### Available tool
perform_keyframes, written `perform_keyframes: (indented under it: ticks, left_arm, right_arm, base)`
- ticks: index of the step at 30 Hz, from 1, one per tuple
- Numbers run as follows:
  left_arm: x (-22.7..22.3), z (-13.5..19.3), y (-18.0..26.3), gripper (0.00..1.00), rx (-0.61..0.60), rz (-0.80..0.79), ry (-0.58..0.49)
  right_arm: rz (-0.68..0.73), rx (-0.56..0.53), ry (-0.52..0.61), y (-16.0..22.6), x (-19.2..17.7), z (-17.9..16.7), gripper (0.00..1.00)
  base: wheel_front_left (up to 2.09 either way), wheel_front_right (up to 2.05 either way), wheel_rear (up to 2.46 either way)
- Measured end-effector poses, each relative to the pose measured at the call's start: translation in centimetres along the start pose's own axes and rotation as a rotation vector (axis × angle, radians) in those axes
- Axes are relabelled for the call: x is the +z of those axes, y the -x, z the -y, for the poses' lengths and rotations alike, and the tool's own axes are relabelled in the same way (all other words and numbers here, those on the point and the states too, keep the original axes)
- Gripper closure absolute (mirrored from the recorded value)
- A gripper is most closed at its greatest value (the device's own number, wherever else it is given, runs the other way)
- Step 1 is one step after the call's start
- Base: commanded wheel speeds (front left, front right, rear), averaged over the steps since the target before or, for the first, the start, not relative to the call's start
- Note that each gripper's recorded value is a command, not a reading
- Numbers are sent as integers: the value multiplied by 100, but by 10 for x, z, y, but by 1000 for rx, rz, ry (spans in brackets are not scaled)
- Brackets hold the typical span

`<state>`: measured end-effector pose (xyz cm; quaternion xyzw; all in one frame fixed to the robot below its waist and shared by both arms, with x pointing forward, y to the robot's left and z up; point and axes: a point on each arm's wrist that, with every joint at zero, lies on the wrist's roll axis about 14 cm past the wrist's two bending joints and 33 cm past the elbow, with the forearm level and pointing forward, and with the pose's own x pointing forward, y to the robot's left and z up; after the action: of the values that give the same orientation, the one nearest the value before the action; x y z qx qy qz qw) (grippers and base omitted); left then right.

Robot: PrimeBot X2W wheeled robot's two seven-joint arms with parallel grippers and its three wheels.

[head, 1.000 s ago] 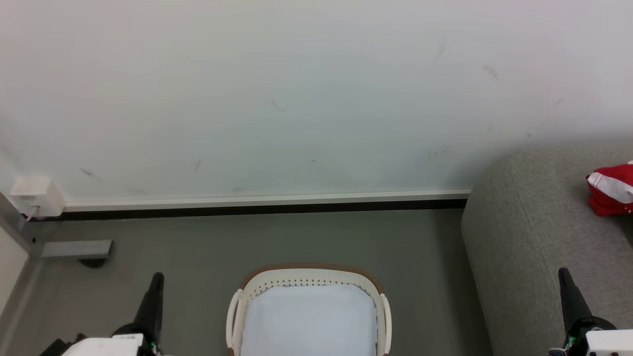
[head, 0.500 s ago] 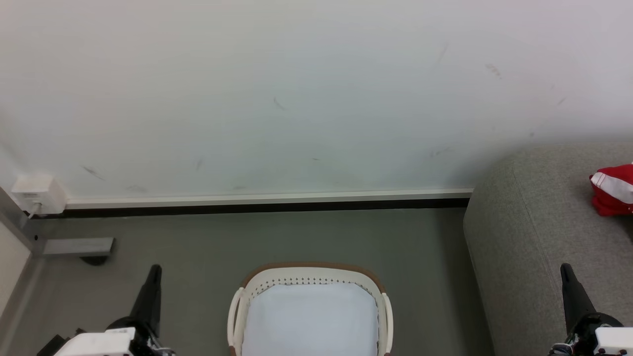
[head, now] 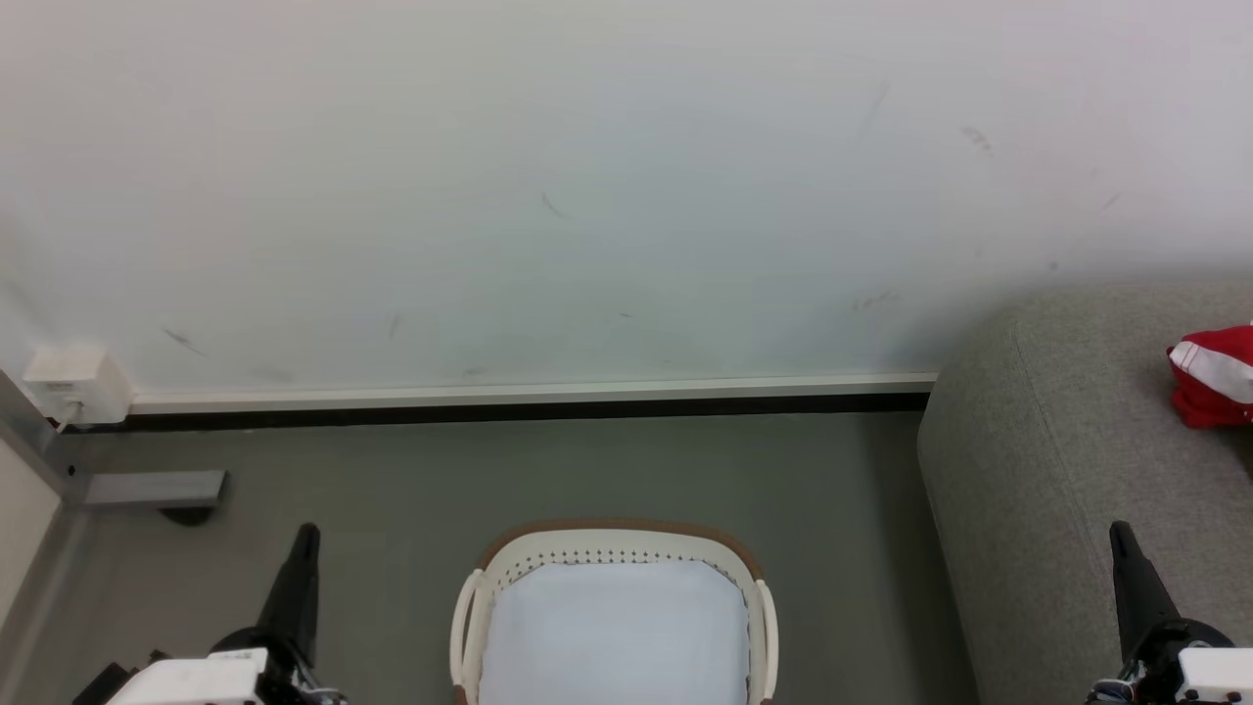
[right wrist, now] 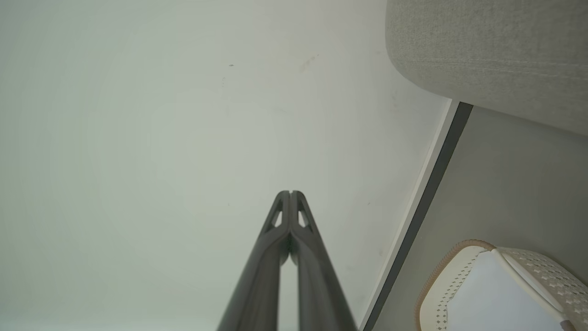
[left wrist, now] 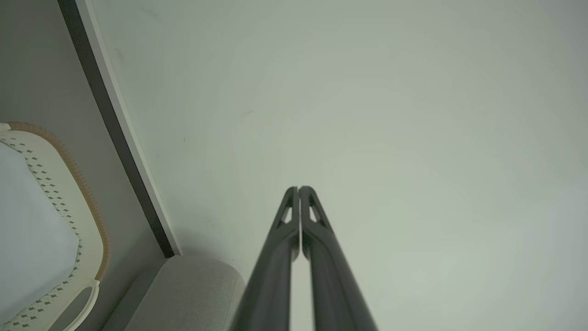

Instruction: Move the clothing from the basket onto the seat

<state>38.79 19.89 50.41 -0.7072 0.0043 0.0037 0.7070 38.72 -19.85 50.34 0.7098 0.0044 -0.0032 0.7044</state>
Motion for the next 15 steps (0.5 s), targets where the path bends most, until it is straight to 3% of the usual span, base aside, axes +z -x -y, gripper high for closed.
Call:
perform_keyframes:
  ticks: [15]
  left_arm:
    - [0, 0, 0, 100, 0, 0, 0]
  right_arm:
    - [0, 0, 0, 0, 0, 0, 100]
  base:
    - [0, 0, 0]
